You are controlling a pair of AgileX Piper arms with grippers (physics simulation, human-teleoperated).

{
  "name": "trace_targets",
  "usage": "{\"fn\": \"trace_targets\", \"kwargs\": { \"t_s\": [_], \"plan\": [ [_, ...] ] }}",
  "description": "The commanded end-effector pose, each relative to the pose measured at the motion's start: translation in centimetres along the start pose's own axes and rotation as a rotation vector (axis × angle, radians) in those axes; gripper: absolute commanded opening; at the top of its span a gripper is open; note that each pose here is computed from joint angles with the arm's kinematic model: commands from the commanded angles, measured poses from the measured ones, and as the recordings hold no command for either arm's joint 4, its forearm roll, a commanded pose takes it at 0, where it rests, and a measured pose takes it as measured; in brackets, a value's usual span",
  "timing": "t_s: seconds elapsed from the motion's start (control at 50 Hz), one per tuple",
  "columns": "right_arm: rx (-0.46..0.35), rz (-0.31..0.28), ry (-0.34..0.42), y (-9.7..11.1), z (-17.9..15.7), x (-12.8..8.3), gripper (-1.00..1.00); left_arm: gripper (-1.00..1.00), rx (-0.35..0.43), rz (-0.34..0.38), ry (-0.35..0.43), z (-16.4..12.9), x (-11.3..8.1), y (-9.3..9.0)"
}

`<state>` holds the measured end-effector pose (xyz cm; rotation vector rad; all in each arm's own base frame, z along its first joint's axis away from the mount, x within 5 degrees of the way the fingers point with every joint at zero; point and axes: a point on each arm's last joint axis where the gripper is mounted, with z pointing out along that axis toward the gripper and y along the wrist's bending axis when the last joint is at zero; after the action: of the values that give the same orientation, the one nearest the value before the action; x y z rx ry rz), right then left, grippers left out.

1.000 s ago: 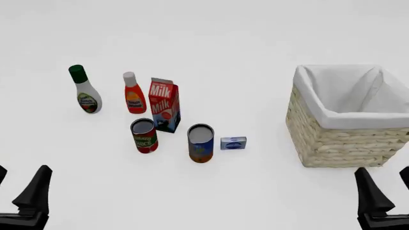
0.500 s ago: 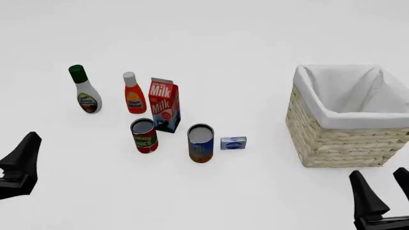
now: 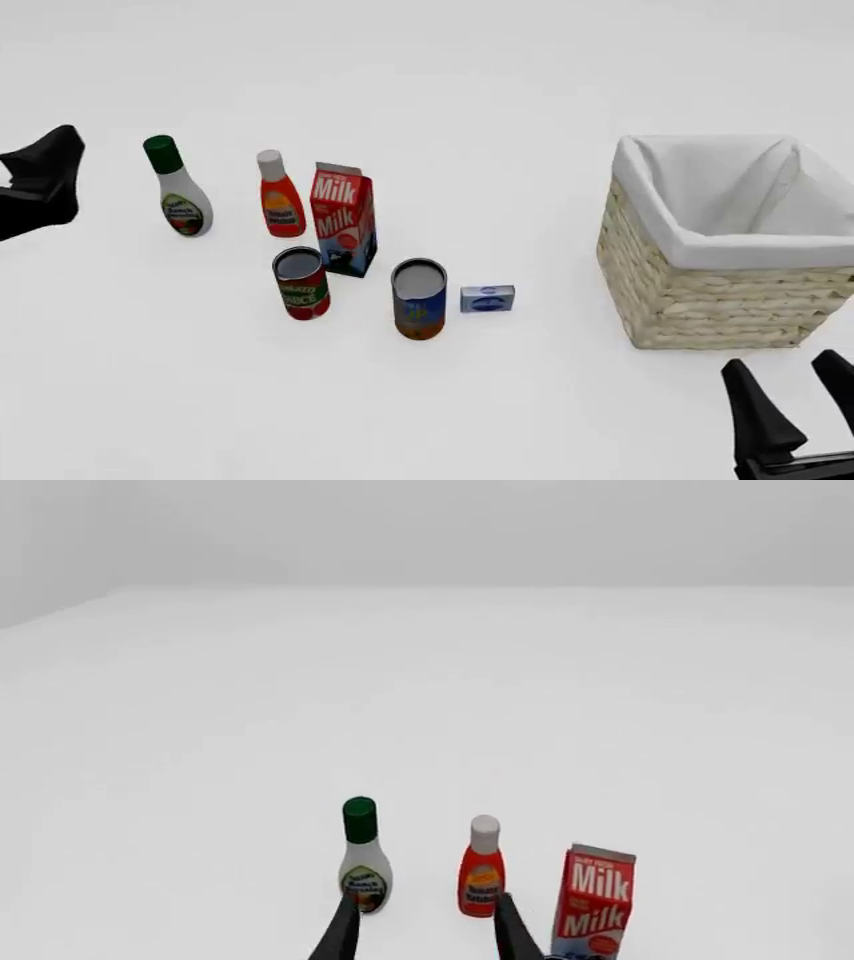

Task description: Pick the salad dressing and place it in the basket.

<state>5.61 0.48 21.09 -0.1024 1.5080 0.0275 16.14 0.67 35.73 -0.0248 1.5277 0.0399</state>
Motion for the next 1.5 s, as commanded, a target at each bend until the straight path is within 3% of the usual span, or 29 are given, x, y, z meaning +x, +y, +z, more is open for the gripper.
{"fn": "trace_targets", "kwargs": {
  "t_s": [0.02, 0.14, 0.26, 0.44, 0.76, 1.0, 1.14, 1.2, 1.5],
  "plan": [
    [-0.015, 0.001, 0.001, 0.1, 0.0, 0.0, 1.0, 1.0, -0.028, -0.028, 0.036, 5.7, -2.1, 0.6],
    [-0.018, 0.001, 0.002, 0.1, 0.0, 0.0, 1.0, 1.0, -0.055, -0.032, 0.038, 7.6, -3.1, 1.3],
    [-0.02, 0.003, 0.0, 0.1, 0.0, 0.0, 1.0, 1.0, -0.085, -0.097, 0.061, 10.2, -4.2, 2.2],
    [-0.034, 0.005, 0.001, 0.2, 0.0, 0.0, 1.0, 1.0, -0.148, -0.085, 0.062, 13.1, -5.7, 4.3],
    [-0.052, 0.007, 0.003, 0.3, 0.0, 0.1, 1.0, 1.0, -0.192, -0.06, 0.129, 18.0, -4.7, 6.5],
    [-0.066, 0.01, 0.002, 0.4, 0.0, 0.0, 1.0, 1.0, -0.164, 0.007, 0.176, 20.5, -3.6, 6.2],
    [-0.068, 0.017, 0.001, 0.4, 0.0, 0.0, 1.0, 1.0, -0.151, -0.014, 0.189, 21.6, -2.9, 5.8],
    [-0.069, 0.017, 0.001, 0.4, 0.0, 0.0, 1.0, 1.0, -0.124, -0.024, 0.191, 21.9, -2.7, 4.7],
    [-0.079, 0.016, -0.001, 0.4, 0.0, 0.0, 1.0, 1.0, -0.122, -0.002, 0.233, 23.9, -1.4, 5.0]
  ]
}}
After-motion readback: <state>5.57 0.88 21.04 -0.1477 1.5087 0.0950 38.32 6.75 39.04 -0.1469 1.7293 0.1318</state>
